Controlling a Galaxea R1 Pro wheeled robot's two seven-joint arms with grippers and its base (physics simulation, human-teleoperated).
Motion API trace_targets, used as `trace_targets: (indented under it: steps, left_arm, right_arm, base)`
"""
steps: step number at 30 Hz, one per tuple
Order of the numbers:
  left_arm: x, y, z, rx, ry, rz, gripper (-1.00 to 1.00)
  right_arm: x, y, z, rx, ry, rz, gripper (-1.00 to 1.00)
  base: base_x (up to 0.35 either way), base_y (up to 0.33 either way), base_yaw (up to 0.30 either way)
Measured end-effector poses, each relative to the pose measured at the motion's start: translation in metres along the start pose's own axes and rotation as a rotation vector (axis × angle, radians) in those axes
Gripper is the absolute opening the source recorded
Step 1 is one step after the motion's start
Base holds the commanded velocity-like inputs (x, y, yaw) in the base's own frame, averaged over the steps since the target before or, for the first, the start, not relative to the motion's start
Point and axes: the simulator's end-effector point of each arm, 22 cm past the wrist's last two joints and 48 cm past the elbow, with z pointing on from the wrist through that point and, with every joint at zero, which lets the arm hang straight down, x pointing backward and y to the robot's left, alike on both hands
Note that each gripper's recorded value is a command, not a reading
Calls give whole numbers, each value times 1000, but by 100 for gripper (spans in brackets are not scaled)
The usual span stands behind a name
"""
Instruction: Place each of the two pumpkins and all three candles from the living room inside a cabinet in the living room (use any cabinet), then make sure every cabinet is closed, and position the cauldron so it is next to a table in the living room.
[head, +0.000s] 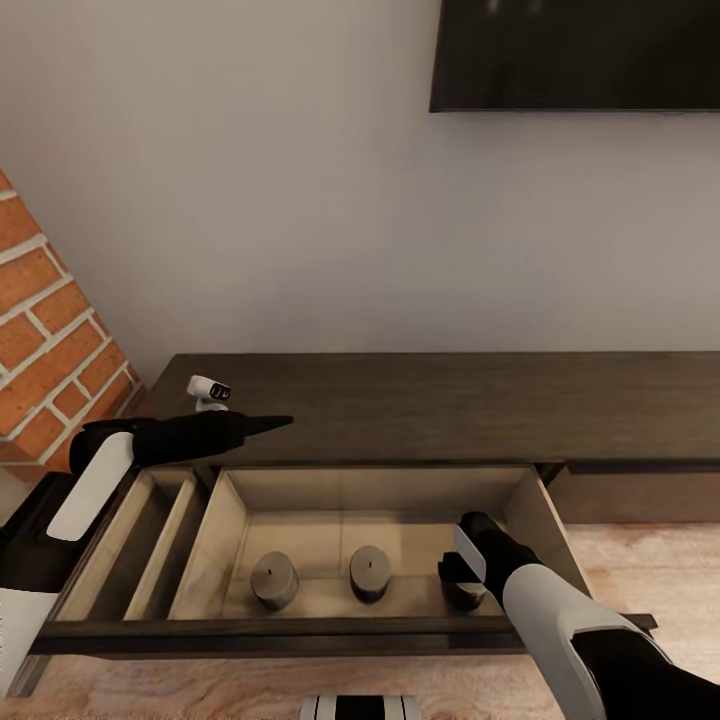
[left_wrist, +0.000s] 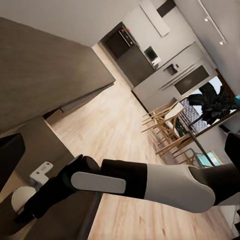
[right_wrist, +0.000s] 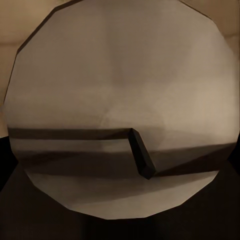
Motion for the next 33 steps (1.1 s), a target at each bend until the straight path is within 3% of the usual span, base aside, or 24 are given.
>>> trace_targets:
  steps: [33]
  left_arm:
    - [13, 26, 4, -3, 5, -53, 100]
  right_arm:
    - [5, 3, 22, 2, 11, 0, -100]
  base:
    - [0, 0, 0]
